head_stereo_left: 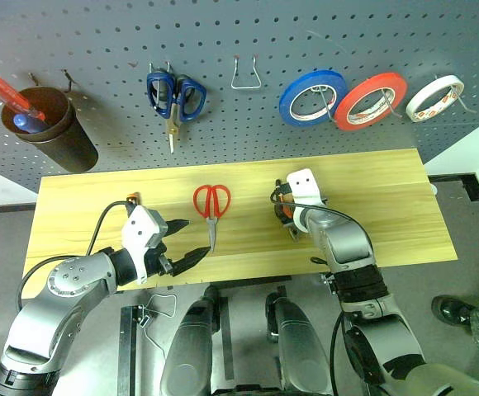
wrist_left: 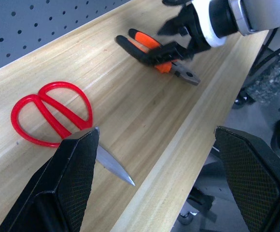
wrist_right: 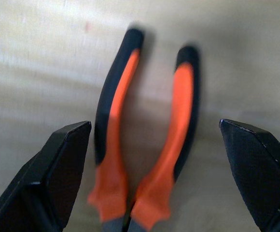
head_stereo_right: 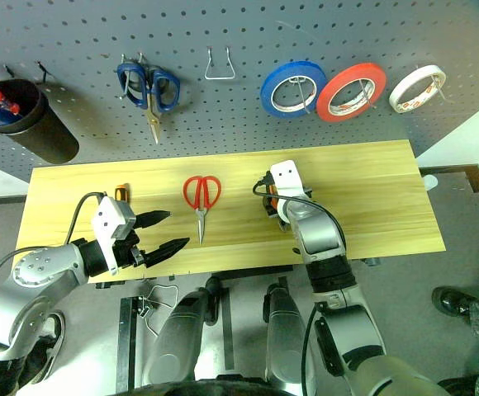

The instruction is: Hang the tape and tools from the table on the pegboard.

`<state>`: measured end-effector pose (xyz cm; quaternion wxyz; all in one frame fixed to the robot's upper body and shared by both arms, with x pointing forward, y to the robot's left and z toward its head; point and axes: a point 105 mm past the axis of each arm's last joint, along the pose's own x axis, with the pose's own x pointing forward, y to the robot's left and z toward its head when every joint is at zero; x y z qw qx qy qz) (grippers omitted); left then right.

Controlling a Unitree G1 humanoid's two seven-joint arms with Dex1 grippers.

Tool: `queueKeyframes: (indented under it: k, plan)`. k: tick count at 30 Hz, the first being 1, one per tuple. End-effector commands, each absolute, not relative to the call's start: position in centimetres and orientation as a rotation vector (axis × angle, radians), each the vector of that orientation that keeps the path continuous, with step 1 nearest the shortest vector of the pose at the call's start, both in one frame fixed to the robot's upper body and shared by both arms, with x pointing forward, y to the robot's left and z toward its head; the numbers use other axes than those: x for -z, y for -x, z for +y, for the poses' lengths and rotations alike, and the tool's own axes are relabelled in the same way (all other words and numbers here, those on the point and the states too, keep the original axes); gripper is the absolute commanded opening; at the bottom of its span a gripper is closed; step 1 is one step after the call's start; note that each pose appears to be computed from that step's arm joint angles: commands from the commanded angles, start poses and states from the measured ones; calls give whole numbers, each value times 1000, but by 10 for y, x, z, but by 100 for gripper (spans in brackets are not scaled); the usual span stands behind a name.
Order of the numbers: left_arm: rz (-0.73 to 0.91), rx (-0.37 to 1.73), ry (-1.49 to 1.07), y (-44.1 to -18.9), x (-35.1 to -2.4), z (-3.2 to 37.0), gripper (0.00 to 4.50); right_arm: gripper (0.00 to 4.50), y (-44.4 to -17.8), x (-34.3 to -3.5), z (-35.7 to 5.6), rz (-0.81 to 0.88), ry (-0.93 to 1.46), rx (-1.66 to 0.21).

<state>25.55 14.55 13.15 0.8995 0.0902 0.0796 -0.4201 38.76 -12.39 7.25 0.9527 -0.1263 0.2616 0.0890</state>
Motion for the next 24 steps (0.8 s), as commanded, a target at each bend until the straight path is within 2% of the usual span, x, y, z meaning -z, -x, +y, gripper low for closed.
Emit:
queueKeyframes:
  k: [1,5,6,8,12,13,20,24]
  plan:
    - [121,879,-196,-251,-142,142,399,446,-389,-85,-127,505,265,-191]
    - [121,875,-196,-251,-143,143,399,446,-390,-85,-129,507,267,-190]
    - [120,875,-197,-251,-143,143,399,430,-390,-86,-130,503,268,-183]
    - [119,873,-198,-251,-143,143,399,390,-391,-86,-131,501,271,-179]
    - [118,868,-199,-252,-144,143,399,257,-391,-85,-131,500,274,-180]
    - [118,867,-199,-252,-144,143,399,240,-391,-85,-130,499,274,-181]
    - [110,870,-198,-255,-144,142,399,240,-391,-85,-130,474,290,-191]
    - [79,895,-171,-254,-149,139,399,240,-376,-102,-115,351,276,-327]
